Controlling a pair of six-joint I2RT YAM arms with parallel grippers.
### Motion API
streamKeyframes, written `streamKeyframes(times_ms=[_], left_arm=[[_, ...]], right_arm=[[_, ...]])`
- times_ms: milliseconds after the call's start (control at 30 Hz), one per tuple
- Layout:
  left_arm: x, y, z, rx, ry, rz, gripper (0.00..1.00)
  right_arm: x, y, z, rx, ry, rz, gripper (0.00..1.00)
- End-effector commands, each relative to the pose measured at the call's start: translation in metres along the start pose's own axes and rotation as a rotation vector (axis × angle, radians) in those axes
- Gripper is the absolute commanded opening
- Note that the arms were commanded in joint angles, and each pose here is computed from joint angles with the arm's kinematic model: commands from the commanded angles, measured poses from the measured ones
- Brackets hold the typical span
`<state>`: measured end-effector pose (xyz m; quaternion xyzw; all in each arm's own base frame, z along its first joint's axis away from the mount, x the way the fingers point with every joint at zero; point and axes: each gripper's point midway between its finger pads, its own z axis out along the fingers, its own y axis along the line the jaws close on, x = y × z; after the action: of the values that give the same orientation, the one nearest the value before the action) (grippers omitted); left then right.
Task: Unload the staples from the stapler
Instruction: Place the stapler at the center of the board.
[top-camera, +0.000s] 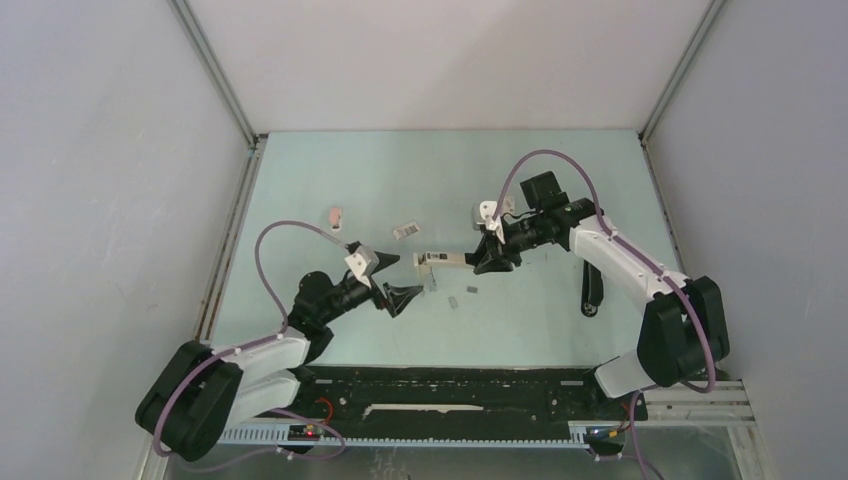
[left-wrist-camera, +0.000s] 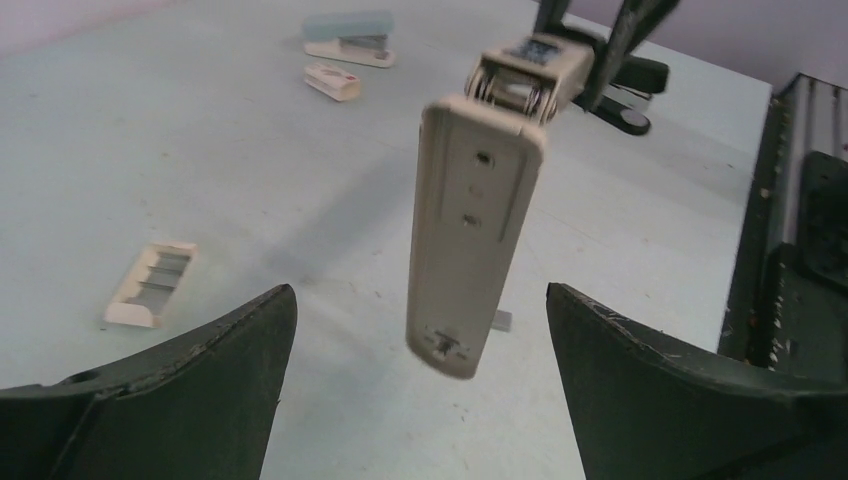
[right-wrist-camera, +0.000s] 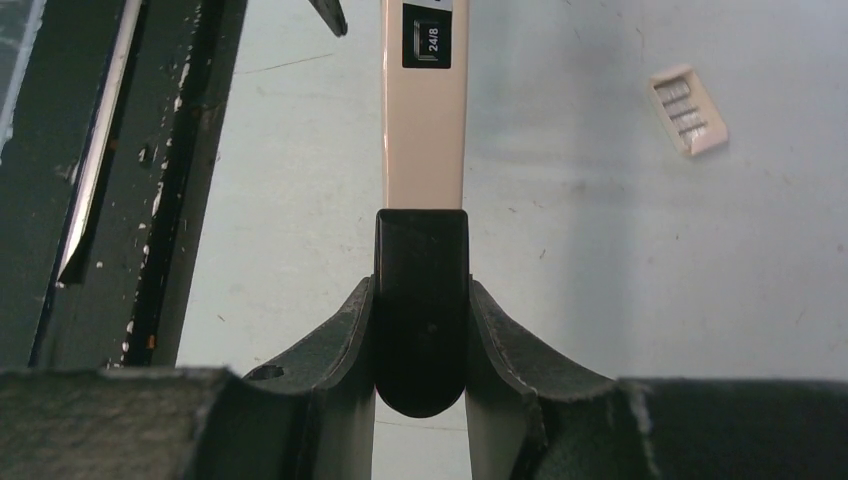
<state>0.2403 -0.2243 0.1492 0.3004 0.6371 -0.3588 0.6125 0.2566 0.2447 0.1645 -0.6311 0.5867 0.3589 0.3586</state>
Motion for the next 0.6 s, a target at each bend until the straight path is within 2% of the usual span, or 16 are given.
streamKeyframes(times_ms=[0,267,400,567], left_arm=[[-0.013,-0.021,-0.007,0.108,-0.12,0.056,1.0],[-0.004,-0.045,0.004,0.275,-0.102,0.109,0.98],[-0.002,-0.049,0.012,0.296,-0.112,0.123,0.92],[-0.004,-0.049,0.023,0.278,-0.123,0.138,0.9]], right_arm=[[-0.04,0.013,-0.009,-0.11,-0.139,-0.191,0.0],[-0.06,0.026,-0.02,-0.162,-0.169,-0.224,0.0],[-0.064,0.025,-0.022,-0.157,-0.176,-0.21,0.0],[-0.063,0.024,-0.021,-0.164,-0.182,-0.187,0.0]])
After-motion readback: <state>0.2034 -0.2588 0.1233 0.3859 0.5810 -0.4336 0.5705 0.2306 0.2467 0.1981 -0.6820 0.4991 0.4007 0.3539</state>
